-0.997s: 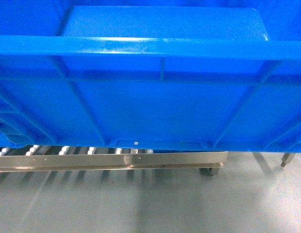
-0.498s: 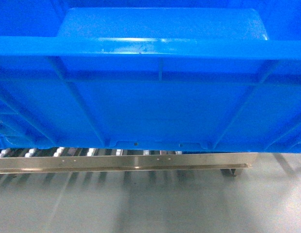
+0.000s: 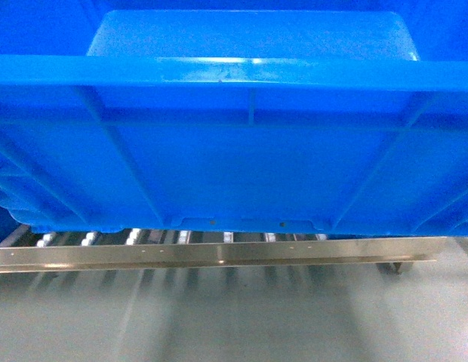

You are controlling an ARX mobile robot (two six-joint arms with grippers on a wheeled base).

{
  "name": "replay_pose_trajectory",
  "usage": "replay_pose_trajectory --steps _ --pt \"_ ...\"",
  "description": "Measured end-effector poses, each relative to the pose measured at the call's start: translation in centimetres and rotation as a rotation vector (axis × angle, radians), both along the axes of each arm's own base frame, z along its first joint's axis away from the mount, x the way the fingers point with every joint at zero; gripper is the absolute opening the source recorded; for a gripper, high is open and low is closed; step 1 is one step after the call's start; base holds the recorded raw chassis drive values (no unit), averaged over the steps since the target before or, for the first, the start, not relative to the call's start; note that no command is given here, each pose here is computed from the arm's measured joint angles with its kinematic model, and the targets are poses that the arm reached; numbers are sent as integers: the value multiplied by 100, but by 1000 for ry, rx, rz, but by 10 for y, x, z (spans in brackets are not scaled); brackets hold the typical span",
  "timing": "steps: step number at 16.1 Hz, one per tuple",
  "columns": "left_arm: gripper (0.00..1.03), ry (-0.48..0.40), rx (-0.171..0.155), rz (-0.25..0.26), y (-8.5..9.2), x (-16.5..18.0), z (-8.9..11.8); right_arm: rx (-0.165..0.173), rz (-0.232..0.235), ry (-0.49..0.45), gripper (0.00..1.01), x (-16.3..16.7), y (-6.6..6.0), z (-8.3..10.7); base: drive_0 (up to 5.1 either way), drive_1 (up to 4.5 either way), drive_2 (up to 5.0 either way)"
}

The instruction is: Place box next to blue box on left shelf

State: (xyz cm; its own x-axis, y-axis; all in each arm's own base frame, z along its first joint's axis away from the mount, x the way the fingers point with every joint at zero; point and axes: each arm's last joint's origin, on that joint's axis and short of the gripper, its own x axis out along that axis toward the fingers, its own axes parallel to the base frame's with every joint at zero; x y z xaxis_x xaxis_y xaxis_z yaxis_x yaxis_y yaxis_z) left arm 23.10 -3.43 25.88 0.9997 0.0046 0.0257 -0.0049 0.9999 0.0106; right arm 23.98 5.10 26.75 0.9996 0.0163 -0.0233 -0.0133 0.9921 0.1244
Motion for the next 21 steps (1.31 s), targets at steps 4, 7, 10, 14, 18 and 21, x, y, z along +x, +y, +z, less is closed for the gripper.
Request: replay_pose_trajectory --steps 4,7,10,14,18,21 --pt "11 4 0 1 0 0 0 0 2 -2 11 0 0 0 0 0 0" --pt "11 -1 0 0 0 0 0 1 1 -2 11 0 0 0 0 0 0" --pt "11 1 0 0 0 0 0 0 2 -2 11 0 0 0 0 0 0" --pt "11 0 0 0 0 0 0 1 2 -2 11 0 0 0 0 0 0" --pt "11 -8 -1 0 0 0 1 2 2 -9 11 0 0 1 0 0 0" --pt "11 2 0 0 0 0 0 0 1 -1 11 0 0 0 0 0 0"
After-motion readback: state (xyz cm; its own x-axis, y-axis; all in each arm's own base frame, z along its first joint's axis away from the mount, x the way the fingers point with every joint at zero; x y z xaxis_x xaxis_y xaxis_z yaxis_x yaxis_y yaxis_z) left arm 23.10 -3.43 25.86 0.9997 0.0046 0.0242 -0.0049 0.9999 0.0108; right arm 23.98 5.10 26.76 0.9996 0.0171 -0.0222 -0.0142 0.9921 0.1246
